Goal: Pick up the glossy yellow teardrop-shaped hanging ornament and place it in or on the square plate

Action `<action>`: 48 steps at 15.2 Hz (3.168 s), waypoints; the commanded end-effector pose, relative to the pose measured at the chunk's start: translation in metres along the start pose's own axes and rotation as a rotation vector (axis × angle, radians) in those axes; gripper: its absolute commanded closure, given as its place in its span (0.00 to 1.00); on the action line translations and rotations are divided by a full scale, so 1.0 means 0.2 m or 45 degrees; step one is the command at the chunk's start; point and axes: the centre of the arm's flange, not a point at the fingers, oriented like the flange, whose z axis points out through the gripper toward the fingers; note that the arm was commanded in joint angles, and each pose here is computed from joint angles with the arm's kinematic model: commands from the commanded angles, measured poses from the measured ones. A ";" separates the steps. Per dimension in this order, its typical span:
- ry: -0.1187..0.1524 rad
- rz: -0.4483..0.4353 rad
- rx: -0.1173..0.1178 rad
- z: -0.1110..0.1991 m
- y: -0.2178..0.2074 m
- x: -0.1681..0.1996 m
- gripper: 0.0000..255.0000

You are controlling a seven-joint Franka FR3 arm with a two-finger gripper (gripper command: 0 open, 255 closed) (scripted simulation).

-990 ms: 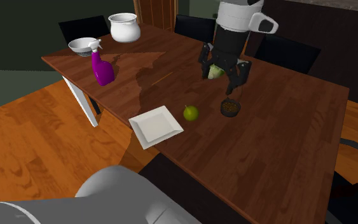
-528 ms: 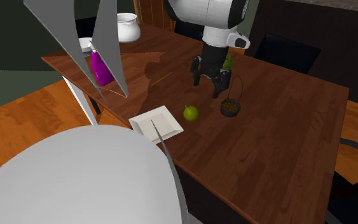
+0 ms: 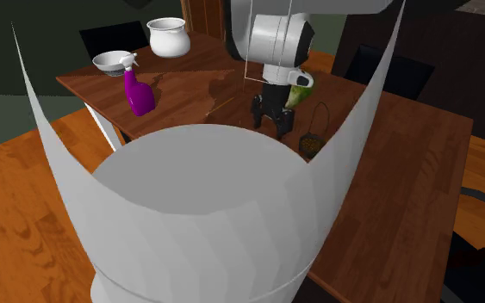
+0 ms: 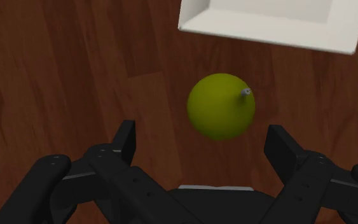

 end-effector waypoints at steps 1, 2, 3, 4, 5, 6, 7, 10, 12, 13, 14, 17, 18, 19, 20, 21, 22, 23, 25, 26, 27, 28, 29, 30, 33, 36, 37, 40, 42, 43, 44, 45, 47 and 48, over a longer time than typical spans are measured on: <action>-0.021 0.012 -0.022 0.09 -0.09 0.05 0.00; -0.031 0.018 -0.032 0.14 -0.13 0.08 0.00; -0.041 0.023 -0.042 0.19 -0.18 0.11 0.00; -0.041 0.023 -0.042 0.22 -0.18 0.11 0.00; -0.041 0.023 -0.042 0.25 -0.17 0.11 0.00; -0.041 0.023 -0.042 0.27 -0.17 0.11 0.00; -0.041 0.023 -0.042 0.30 -0.17 0.11 0.00; -0.041 0.023 -0.042 0.38 -0.17 0.10 0.00; -0.041 0.023 -0.042 0.39 -0.17 0.10 0.00; -0.041 0.023 -0.042 0.39 -0.17 0.10 0.00; -0.041 0.023 -0.042 0.39 -0.17 0.10 0.00; -0.041 0.023 -0.042 0.39 -0.17 0.10 0.00; -0.042 0.023 -0.042 0.39 -0.17 0.10 0.00; -0.042 0.023 -0.042 0.39 -0.17 0.10 0.00; -0.042 0.023 -0.042 0.39 -0.17 0.10 1.00; -0.042 0.023 -0.042 0.39 -0.17 0.10 1.00; -0.041 0.023 -0.042 0.39 -0.17 0.10 1.00; -0.042 0.023 -0.042 0.39 -0.17 0.10 1.00; -0.042 0.023 -0.042 0.39 -0.17 0.10 1.00; -0.042 0.023 -0.042 0.39 -0.17 0.10 1.00; -0.042 0.023 -0.042 0.39 -0.17 0.10 1.00; -0.041 0.023 -0.042 0.39 -0.17 0.10 1.00; -0.041 0.023 -0.042 0.39 -0.17 0.10 1.00; -0.041 0.023 -0.042 0.37 -0.17 0.10 1.00; -0.041 0.023 -0.042 0.29 -0.16 0.08 1.00; -0.041 0.023 -0.042 0.21 -0.15 0.06 1.00; -0.041 0.023 -0.042 0.19 -0.15 0.05 1.00; -0.041 0.023 -0.042 0.11 -0.14 0.04 1.00; -0.041 0.023 -0.042 0.06 -0.14 0.02 1.00; -0.041 0.023 -0.042 0.03 -0.13 0.02 1.00; -0.041 0.023 -0.042 0.01 -0.13 0.01 1.00; -0.041 0.023 -0.042 -0.02 -0.13 0.01 1.00; -0.041 0.023 -0.042 -0.05 -0.12 0.00 1.00; -0.041 0.023 -0.042 -0.03 -0.15 -0.06 1.00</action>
